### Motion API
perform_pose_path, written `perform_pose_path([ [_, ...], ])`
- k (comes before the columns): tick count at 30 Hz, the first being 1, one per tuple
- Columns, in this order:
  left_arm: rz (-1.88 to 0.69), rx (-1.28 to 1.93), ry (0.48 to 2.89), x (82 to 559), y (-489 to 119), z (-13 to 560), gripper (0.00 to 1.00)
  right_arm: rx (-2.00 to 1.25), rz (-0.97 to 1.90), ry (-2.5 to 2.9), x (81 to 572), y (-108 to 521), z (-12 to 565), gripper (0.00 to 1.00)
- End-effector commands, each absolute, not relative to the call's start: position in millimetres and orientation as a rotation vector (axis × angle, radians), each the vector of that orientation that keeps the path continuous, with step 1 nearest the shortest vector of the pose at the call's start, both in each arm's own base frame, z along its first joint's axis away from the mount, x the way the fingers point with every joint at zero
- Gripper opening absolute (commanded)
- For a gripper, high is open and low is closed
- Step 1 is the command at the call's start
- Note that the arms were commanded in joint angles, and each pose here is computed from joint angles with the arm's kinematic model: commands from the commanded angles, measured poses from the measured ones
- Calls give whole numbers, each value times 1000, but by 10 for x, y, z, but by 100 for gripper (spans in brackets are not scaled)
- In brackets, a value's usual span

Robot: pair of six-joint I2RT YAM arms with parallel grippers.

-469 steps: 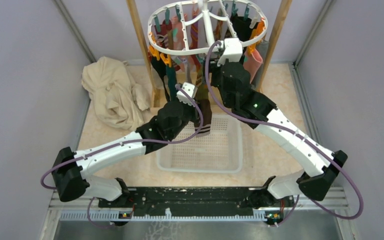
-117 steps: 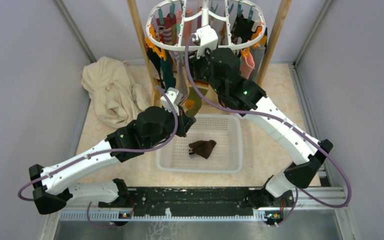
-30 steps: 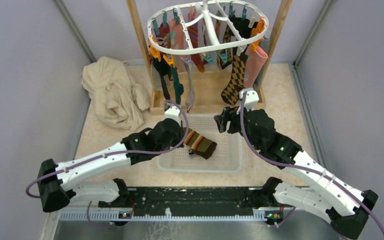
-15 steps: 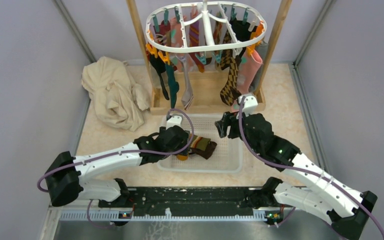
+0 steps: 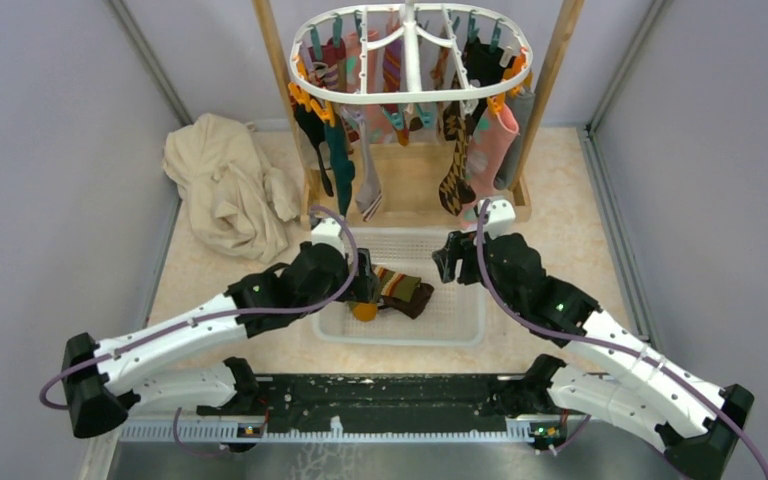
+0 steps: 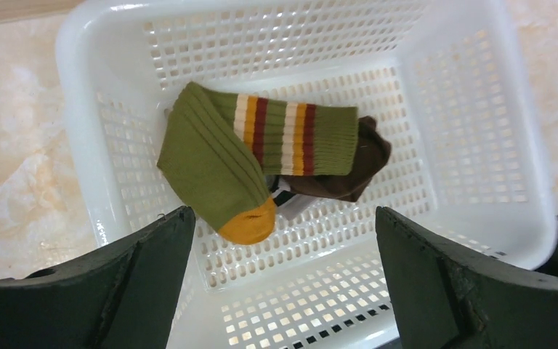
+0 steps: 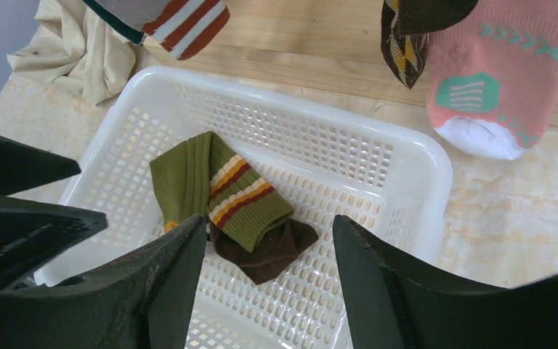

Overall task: Remove the socks clipped to the hanger
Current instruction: Place the sock in the bin.

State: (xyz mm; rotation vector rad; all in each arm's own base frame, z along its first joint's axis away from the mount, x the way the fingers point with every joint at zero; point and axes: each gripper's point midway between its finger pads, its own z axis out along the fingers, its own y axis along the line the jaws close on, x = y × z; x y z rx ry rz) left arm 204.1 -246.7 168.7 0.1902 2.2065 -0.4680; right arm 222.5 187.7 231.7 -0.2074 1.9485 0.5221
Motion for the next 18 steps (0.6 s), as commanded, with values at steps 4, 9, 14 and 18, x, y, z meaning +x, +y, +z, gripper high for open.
perform_pose_path([
  [4, -535, 137, 2126, 1978, -2281, 1822, 99, -164, 536, 1933, 2241, 1864, 2298, 65],
  [9, -539, 109, 2120, 1952, -2204, 1761, 99, -157, 546, 1950, 2234, 1885, 2191, 65],
  [14, -531, 108, 2134, 1945, -2200, 1725, 99, -160, 545, 1958, 2238, 1899, 2159, 65],
  [18, -537, 108, 2130, 1951, -2215, 1739, 99, -160, 546, 1957, 2240, 1902, 2163, 65],
])
